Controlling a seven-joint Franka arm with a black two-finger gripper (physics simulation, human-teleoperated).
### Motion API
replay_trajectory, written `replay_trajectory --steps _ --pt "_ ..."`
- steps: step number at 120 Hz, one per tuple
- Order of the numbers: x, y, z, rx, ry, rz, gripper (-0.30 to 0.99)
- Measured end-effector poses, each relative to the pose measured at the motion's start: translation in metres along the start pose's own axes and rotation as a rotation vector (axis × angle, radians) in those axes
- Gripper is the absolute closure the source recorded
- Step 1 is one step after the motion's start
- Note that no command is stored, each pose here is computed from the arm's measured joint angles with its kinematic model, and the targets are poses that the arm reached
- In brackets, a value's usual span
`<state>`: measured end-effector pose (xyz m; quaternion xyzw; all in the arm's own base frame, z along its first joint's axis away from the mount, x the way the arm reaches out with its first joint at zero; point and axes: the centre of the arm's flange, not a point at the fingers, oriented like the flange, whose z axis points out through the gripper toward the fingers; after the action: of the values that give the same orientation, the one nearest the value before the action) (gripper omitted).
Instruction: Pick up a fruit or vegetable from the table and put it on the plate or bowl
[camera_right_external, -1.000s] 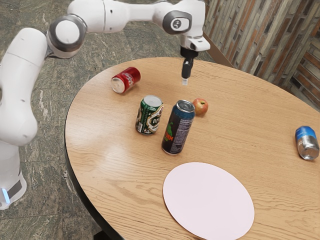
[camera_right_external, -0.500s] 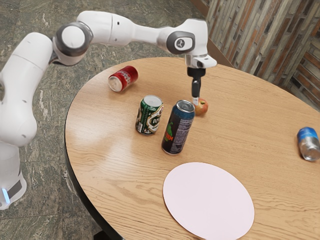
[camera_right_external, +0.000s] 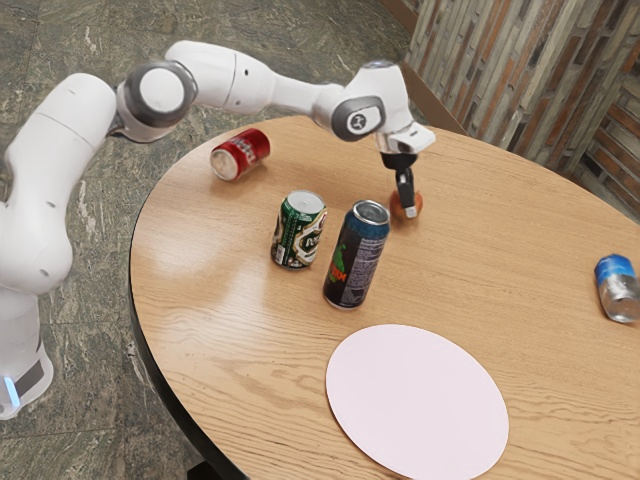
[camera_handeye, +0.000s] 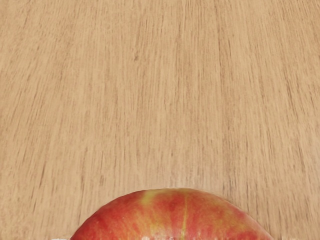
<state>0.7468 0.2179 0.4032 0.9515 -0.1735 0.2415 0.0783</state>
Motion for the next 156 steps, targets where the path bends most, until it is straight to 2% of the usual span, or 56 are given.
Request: replay_trajectory --steps 9,16,24,34,41,47,59,66,73,82,90,97,104,113,120,125,131,140,156 --pt "0.001 -0.003 -0.003 0.027 -0.003 0.004 0.30" --pt "0.023 0.005 -0.043 0.093 -0.026 0.053 0.32" --pt "0.047 0.034 -0.107 0.183 -0.112 0.124 0.34" --pt "0.058 0.072 -0.160 0.234 -0.243 0.161 0.37" --pt "0.077 0.131 -0.205 0.278 -0.297 0.218 0.35" --pt "0.091 0.204 -0.241 0.330 -0.337 0.281 0.33" --pt "0.088 0.321 -0.276 0.402 -0.422 0.338 0.33" --pt "0.087 0.388 -0.293 0.416 -0.422 0.371 0.38" --pt "0.090 0.457 -0.307 0.412 -0.371 0.427 0.42" --pt "0.090 0.548 -0.322 0.356 -0.289 0.520 0.42" --pt "0.077 0.625 -0.329 0.308 -0.243 0.599 0.42" --pt "0.060 0.679 -0.335 0.267 -0.230 0.644 0.42" --pt "0.042 0.714 -0.342 0.217 -0.248 0.648 0.42" --pt "0.024 0.738 -0.352 0.156 -0.282 0.622 0.43" --pt "0.013 0.752 -0.356 0.084 -0.311 0.636 0.42" --pt "0.025 0.721 -0.349 0.060 -0.336 0.584 0.42" --pt "0.052 0.643 -0.332 0.066 -0.368 0.450 0.40" --pt "0.066 0.573 -0.311 0.061 -0.396 0.343 0.42" --pt "0.066 0.563 -0.293 0.149 -0.402 0.288 0.43"
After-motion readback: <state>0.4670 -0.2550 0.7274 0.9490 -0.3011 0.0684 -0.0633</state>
